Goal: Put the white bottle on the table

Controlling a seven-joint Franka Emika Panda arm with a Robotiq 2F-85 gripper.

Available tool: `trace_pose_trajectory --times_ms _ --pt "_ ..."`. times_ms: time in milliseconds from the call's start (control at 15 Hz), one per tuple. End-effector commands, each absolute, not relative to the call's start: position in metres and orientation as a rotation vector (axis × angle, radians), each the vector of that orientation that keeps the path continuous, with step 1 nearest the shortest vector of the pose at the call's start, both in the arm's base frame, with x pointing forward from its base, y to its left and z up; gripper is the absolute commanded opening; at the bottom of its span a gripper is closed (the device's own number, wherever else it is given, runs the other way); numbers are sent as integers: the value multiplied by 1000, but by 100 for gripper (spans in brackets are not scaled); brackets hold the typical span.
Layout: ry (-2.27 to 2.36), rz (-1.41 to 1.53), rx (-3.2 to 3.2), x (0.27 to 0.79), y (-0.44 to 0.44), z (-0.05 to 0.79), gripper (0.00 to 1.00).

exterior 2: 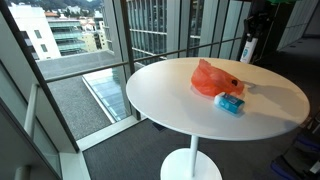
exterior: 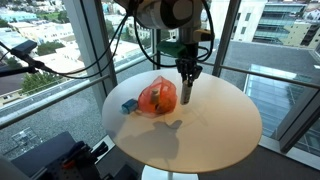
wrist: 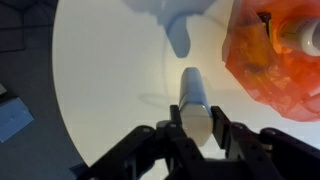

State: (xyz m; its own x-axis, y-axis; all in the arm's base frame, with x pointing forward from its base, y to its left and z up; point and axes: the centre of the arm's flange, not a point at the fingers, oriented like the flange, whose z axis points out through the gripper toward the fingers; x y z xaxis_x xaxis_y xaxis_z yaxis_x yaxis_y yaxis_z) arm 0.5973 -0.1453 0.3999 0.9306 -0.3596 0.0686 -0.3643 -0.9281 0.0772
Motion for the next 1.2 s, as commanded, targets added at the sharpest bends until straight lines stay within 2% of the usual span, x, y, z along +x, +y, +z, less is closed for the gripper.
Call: trace_pose_trajectory --times_ms 0,533,1133 --pt "-652 25 2934 567 -174 393 11" --pt "-728 -63 2862 531 -207 339 11" --pt "-738 -19 2862 516 -216 306 11"
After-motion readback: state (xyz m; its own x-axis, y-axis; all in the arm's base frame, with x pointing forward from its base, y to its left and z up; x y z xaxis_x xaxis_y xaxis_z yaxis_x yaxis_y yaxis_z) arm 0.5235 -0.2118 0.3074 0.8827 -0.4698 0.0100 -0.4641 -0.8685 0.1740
